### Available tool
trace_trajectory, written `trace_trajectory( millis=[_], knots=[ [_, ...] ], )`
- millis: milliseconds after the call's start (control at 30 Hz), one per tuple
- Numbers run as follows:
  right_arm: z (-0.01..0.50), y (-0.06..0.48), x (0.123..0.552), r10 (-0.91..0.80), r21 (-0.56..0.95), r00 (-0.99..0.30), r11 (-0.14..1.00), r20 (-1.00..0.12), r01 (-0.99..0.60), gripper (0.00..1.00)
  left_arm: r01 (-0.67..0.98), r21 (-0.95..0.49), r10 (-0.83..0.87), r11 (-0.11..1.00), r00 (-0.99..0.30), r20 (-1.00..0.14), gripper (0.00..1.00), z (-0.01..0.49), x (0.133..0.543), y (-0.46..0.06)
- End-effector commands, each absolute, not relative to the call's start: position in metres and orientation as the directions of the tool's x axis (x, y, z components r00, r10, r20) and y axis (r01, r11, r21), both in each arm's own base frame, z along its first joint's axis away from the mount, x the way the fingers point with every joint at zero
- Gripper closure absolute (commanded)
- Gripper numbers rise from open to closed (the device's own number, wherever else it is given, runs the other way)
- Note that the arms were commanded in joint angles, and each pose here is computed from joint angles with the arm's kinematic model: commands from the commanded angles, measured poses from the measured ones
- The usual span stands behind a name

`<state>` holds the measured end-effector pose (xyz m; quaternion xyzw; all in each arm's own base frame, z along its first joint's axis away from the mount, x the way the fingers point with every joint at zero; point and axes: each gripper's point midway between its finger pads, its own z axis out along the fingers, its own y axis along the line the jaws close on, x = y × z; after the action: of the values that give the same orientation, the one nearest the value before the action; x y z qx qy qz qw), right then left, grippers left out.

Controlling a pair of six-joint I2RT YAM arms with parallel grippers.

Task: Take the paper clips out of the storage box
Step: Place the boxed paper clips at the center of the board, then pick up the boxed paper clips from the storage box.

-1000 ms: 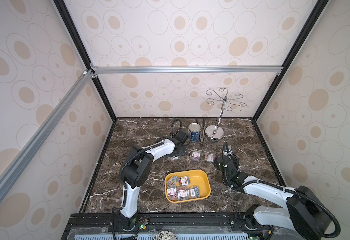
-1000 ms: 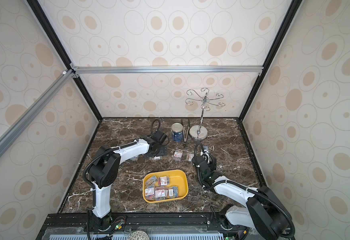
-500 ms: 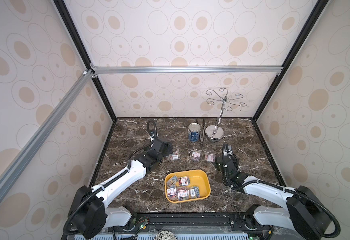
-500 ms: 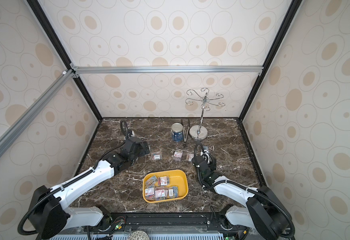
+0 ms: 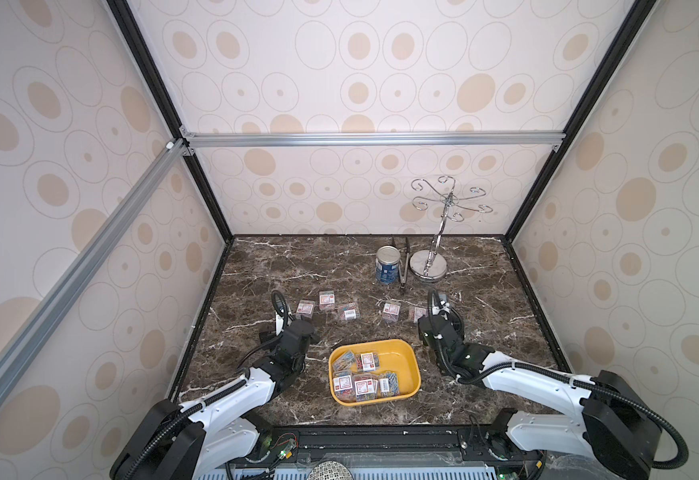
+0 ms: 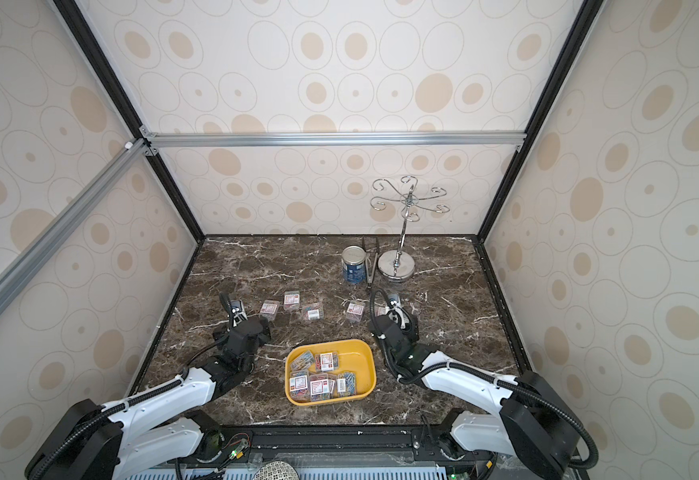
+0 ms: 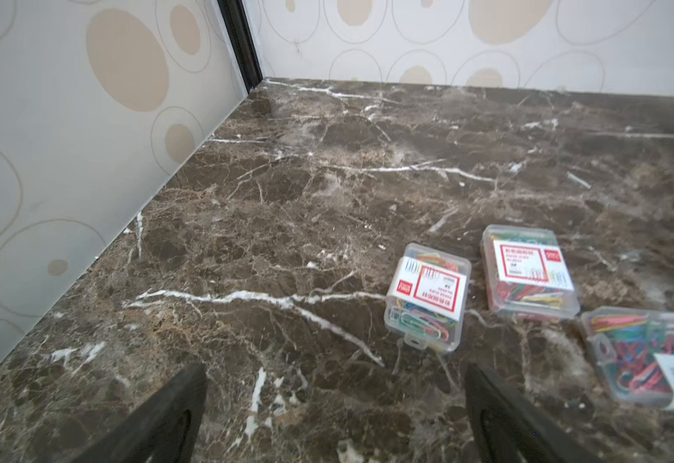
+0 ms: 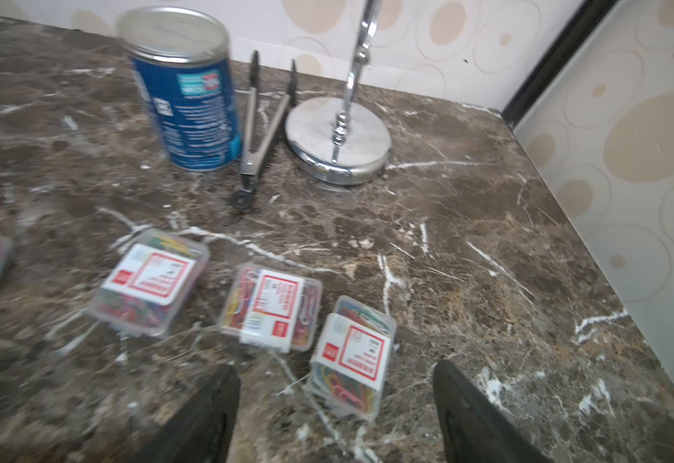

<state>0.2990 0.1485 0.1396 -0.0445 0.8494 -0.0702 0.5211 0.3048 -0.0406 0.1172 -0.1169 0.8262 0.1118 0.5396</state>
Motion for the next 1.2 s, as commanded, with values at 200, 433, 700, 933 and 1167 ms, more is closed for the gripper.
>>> trace_trajectory(
  millis=[200,433,700,933,1167],
  knots=[
    [0.146,0.253,0.246,-0.216,-0.101,-0.482,0.962,-0.849,-0.253,0.25,-0.419,0.042,-0.112,0.907,-0.336,-0.935,0.00,0.130,0.315,-0.030],
    [0.117,0.318,0.191,-0.223,0.065,-0.611,0.908,-0.760,-0.413,0.34,-0.376,-0.114,-0.197,0.920,-0.192,-0.961,0.00,0.147,0.291,-0.020],
    [0.099,0.345,0.150,-0.226,0.180,-0.688,0.867,-0.690,-0.465,0.40,-0.401,-0.248,-0.291,0.882,-0.048,-0.956,0.00,0.156,0.263,0.002],
    [0.088,0.339,0.137,-0.217,0.222,-0.735,0.866,-0.642,-0.449,0.40,-0.405,-0.311,-0.332,0.860,0.019,-0.943,0.00,0.158,0.251,0.012],
    [0.069,0.333,0.138,-0.251,0.152,-0.755,0.895,-0.606,-0.419,0.40,-0.393,-0.340,-0.350,0.854,0.048,-0.936,0.00,0.159,0.246,0.015]
  ],
)
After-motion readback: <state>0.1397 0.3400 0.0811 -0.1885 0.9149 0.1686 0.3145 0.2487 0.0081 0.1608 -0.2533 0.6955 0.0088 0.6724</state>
